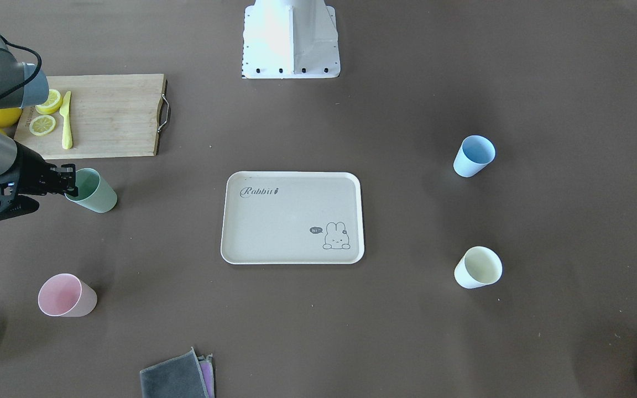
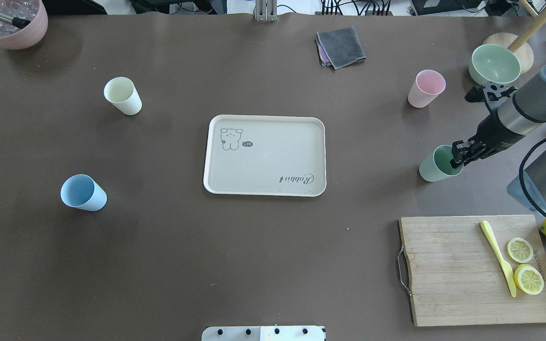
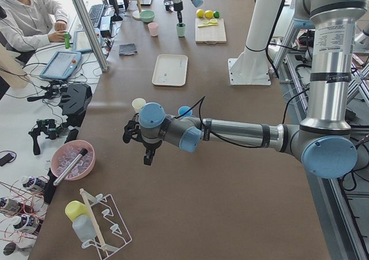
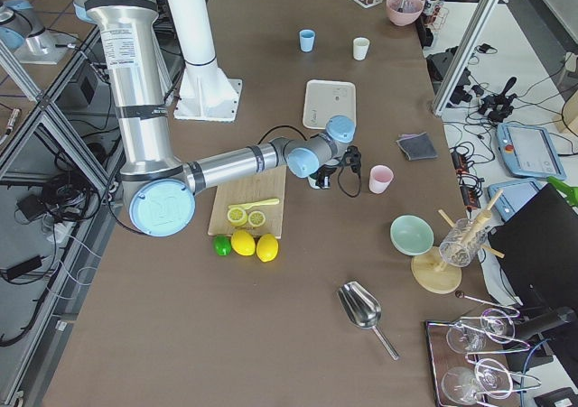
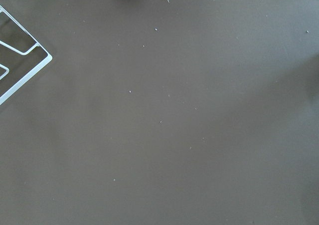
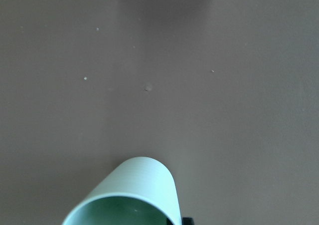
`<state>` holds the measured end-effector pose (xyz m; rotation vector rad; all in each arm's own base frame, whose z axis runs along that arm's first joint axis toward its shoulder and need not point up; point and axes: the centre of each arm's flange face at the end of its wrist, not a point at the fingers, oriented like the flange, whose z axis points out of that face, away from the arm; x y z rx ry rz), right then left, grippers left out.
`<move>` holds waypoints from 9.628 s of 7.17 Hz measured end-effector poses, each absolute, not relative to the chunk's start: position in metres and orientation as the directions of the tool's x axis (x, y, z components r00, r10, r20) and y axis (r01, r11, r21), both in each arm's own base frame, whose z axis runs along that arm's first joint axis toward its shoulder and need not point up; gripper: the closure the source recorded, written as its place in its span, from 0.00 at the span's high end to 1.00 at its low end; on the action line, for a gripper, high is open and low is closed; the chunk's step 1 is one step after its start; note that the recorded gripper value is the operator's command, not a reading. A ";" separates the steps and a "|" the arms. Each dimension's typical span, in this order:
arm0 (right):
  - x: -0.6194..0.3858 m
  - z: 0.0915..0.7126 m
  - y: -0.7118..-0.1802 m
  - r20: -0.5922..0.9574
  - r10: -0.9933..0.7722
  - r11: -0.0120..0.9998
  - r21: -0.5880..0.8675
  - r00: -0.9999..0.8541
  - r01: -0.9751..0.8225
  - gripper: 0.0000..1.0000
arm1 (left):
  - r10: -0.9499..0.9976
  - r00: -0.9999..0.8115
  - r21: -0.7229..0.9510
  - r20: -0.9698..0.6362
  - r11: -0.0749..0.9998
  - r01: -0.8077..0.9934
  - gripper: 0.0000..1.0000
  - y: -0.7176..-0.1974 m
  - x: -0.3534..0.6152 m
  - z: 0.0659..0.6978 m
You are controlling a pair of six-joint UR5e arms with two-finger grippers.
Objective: Place all cups on tray
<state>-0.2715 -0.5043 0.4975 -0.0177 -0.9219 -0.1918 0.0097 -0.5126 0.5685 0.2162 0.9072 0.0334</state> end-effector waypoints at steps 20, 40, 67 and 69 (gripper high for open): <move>-0.405 0.274 -0.542 0.849 0.113 0.986 -0.031 0.516 -0.165 1.00 | -0.021 0.599 -0.015 -0.801 1.000 0.015 0.00 -0.472 0.352 0.311; -0.281 0.478 -0.675 0.708 0.269 0.963 -0.186 0.653 -0.194 0.00 | -0.054 0.588 0.046 -0.807 0.987 0.154 0.98 -0.534 0.451 0.213; -0.385 0.292 -0.613 0.822 0.282 0.958 -0.220 0.495 -0.182 1.00 | -0.004 0.622 0.043 -0.783 0.997 0.060 0.60 -0.580 0.503 0.209; -0.378 0.294 -0.605 0.826 0.277 0.960 -0.214 0.491 -0.182 1.00 | 0.000 0.623 0.043 -0.782 0.998 0.054 0.97 -0.578 0.511 0.213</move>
